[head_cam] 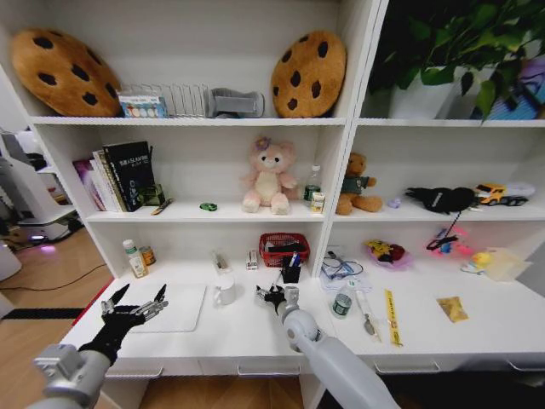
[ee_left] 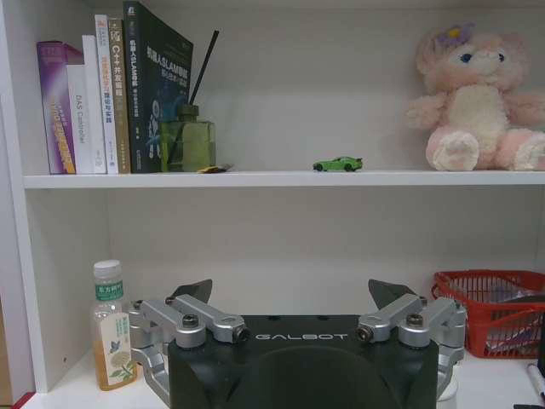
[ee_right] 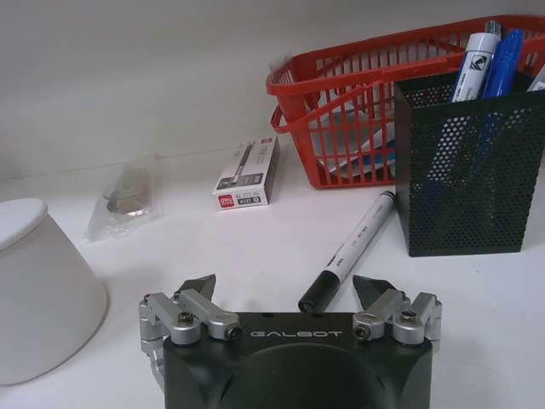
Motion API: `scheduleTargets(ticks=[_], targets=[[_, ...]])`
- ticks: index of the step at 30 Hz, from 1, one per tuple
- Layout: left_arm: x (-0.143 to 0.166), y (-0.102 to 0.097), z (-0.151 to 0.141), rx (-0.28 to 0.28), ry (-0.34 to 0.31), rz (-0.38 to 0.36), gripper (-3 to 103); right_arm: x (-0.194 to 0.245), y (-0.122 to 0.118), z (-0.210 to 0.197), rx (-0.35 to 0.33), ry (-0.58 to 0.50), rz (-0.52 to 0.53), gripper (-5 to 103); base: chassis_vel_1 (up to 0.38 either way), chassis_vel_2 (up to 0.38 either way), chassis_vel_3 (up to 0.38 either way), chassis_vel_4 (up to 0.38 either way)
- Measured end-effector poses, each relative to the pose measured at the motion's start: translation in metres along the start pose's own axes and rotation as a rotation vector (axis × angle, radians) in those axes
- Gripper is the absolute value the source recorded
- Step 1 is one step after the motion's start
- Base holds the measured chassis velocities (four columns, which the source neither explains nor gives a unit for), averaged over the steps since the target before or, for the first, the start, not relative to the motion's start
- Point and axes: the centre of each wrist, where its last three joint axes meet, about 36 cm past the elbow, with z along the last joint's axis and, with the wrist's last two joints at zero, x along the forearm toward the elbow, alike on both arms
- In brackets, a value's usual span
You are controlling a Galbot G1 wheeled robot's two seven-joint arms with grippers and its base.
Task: Organize the objects on the table.
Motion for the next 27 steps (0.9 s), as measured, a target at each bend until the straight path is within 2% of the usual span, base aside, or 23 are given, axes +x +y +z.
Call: scheduleTargets(ticks=[10, 12, 13, 16, 17, 19, 20, 22, 24, 25, 26, 27], targets=[[0.000, 0.000, 0.000, 0.000, 0.000, 0.000, 100, 0.000, -0.003, 0.003, 0.003, 0.012, 0.028, 84, 0.000, 0.000, 0.000, 0.000], [0.000, 0.000, 0.000, 0.000, 0.000, 0.000, 100, -0.002, -0.004, 0.003, 0.003, 0.014, 0.032, 76, 0.000, 0.000, 0.000, 0.000], [0.000, 0.000, 0.000, 0.000, 0.000, 0.000, 100, -0.002, -0.004, 0.003, 0.003, 0.014, 0.032, 76, 0.000, 0.000, 0.000, 0.000], [0.000, 0.000, 0.000, 0.000, 0.000, 0.000, 100, -0.006, -0.002, 0.004, 0.005, 0.017, 0.032, 59, 0.000, 0.000, 0.000, 0.000], [0.000, 0.000, 0.000, 0.000, 0.000, 0.000, 100, -0.006, -0.002, 0.004, 0.005, 0.017, 0.032, 59, 0.000, 0.000, 0.000, 0.000], [0.000, 0.000, 0.000, 0.000, 0.000, 0.000, 100, -0.009, -0.001, 0.003, 0.008, 0.018, 0.032, 48, 0.000, 0.000, 0.000, 0.000], [0.000, 0.000, 0.000, 0.000, 0.000, 0.000, 100, -0.009, -0.001, 0.003, 0.008, 0.018, 0.032, 48, 0.000, 0.000, 0.000, 0.000], [0.000, 0.000, 0.000, 0.000, 0.000, 0.000, 100, -0.010, -0.001, 0.003, 0.010, 0.018, 0.032, 37, 0.000, 0.000, 0.000, 0.000], [0.000, 0.000, 0.000, 0.000, 0.000, 0.000, 100, -0.010, -0.001, 0.003, 0.010, 0.018, 0.032, 37, 0.000, 0.000, 0.000, 0.000], [0.000, 0.000, 0.000, 0.000, 0.000, 0.000, 100, -0.009, -0.002, 0.003, 0.011, 0.019, 0.033, 32, 0.000, 0.000, 0.000, 0.000], [0.000, 0.000, 0.000, 0.000, 0.000, 0.000, 100, -0.009, -0.003, 0.003, 0.011, 0.020, 0.035, 21, 0.000, 0.000, 0.000, 0.000], [0.000, 0.000, 0.000, 0.000, 0.000, 0.000, 100, -0.009, -0.003, 0.003, 0.011, 0.020, 0.035, 21, 0.000, 0.000, 0.000, 0.000]])
